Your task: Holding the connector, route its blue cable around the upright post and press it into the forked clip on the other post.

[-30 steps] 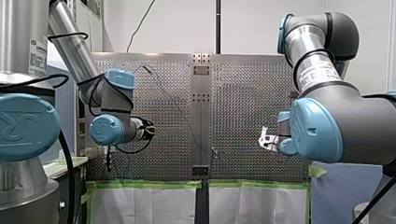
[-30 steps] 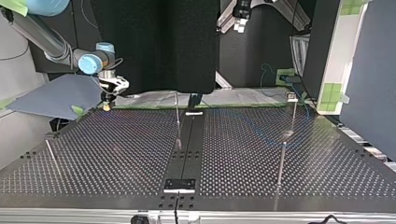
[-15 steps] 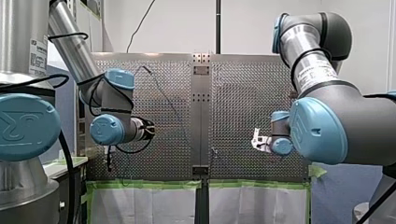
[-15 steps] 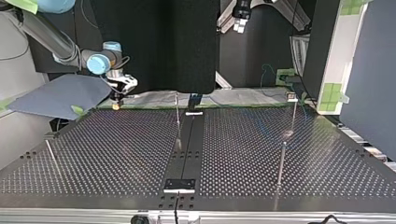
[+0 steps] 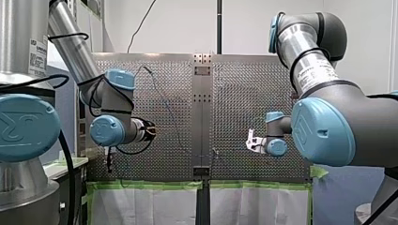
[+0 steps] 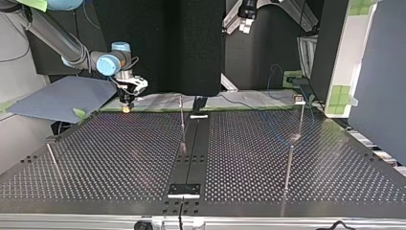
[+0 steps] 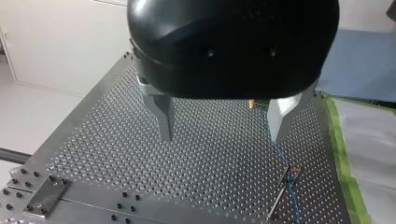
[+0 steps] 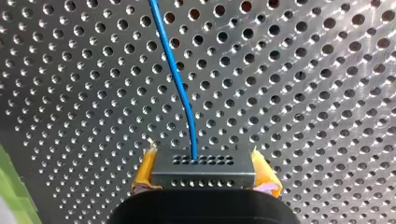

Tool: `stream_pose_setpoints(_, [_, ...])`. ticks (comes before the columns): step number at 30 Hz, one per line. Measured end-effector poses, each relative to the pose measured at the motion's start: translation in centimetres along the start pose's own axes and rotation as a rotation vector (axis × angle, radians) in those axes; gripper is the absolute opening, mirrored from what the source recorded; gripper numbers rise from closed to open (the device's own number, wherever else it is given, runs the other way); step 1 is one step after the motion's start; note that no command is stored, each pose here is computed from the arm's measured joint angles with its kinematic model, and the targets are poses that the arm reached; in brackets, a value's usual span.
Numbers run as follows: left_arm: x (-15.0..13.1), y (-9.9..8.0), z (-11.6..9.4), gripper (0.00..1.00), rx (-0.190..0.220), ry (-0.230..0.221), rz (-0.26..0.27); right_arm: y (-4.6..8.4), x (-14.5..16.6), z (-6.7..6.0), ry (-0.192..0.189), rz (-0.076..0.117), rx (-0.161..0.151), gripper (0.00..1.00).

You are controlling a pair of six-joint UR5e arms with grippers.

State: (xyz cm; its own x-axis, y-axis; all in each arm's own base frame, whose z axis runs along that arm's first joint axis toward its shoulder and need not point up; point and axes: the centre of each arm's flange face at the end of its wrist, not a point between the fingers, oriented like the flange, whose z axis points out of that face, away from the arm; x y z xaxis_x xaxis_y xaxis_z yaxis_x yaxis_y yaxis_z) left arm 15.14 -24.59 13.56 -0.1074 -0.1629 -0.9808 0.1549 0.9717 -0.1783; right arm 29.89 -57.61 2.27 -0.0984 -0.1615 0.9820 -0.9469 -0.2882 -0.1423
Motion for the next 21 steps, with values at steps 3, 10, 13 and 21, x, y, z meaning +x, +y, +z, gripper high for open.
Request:
stream_pose_setpoints(3, [0.01,0.0,0.0,0.98,0.0,0.0,0.0,-0.06,0.13,0.08,0.007,-0.001,0.002,0.0])
stream_pose_setpoints(10, [0.03,0.02,-0.02,0.98,0.0,0.001,0.001,0.0,0.23,0.16,0.012,0.014,0.001,0.0])
stream_pose_setpoints(13, [0.03,0.02,-0.03,0.98,0.0,0.001,0.001,0.15,0.26,0.19,0.013,0.03,-0.001,0.0])
stream_pose_setpoints(21, [0.05,0.02,-0.03,0.98,0.0,0.001,0.001,0.79,0.64,0.58,0.033,0.075,-0.003,0.0])
